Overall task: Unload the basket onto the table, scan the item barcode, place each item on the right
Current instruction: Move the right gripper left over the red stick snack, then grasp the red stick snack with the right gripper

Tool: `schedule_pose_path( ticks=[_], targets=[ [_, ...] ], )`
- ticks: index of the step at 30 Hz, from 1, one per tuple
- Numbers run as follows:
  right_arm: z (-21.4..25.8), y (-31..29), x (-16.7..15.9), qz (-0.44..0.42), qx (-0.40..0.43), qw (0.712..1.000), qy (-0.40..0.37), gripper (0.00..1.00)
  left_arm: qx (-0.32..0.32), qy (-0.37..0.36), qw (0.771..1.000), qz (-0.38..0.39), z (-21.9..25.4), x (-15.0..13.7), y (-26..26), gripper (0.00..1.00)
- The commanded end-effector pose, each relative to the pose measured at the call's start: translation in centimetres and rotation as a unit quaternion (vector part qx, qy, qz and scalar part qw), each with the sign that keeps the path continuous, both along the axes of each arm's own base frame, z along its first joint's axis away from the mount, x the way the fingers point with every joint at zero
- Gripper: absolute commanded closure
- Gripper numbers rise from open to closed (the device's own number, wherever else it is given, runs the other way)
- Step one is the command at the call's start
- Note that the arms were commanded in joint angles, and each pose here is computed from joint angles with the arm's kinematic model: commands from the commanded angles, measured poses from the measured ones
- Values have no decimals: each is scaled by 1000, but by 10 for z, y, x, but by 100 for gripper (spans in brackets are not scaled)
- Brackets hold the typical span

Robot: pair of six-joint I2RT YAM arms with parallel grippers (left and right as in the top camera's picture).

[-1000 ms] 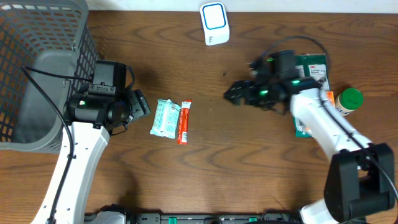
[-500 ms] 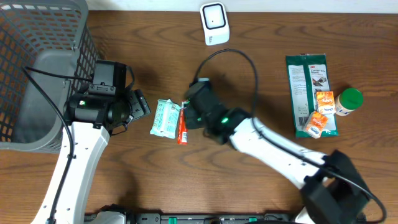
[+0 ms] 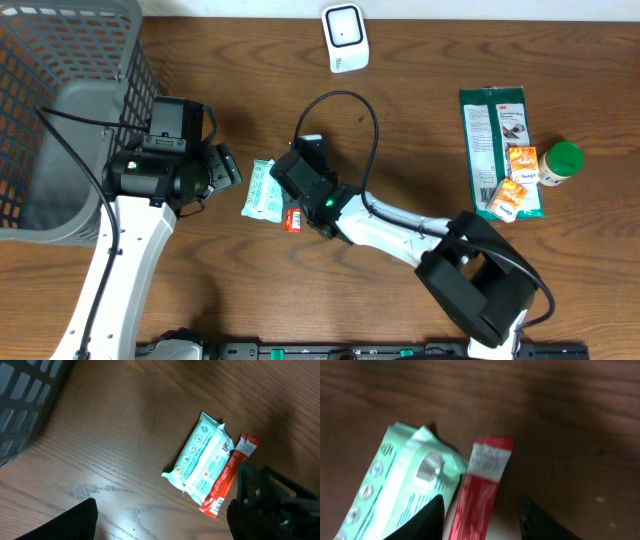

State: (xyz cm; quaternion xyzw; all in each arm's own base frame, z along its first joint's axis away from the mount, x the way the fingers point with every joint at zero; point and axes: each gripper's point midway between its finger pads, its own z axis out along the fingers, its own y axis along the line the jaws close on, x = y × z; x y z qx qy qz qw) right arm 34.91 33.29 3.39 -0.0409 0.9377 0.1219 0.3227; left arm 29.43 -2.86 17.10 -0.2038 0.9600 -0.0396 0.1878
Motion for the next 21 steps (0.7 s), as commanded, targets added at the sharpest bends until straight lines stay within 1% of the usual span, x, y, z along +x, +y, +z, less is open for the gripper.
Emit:
schedule_pose_path(
  ticks=[1,6,9,12,14,18,21],
  targets=[
    [-21,-10,8,-23,-19,1000,0,59,8,-3,1000,1,2,1,4,16],
    [-37,-12,6,-23,-30,999,9,57,8,-3,1000,1,2,1,4,17],
    [-38,-13,6,-23,-33,999,11,55,7,-3,1000,0,2,1,4,16],
    [-41,-18,2,-13,-51,998,17,72,7,-3,1000,0,2,1,4,17],
    [-40,-23,-1,-14,-60,998,25,79,8,-3,1000,1,2,1,4,16],
    [-21,-37,-2,-23,-67,997,32,81,8,-3,1000,1,2,1,4,17],
    [-1,-50,-5,-31,-72,996,37,84,8,-3,1000,1,2,1,4,17]
  ],
)
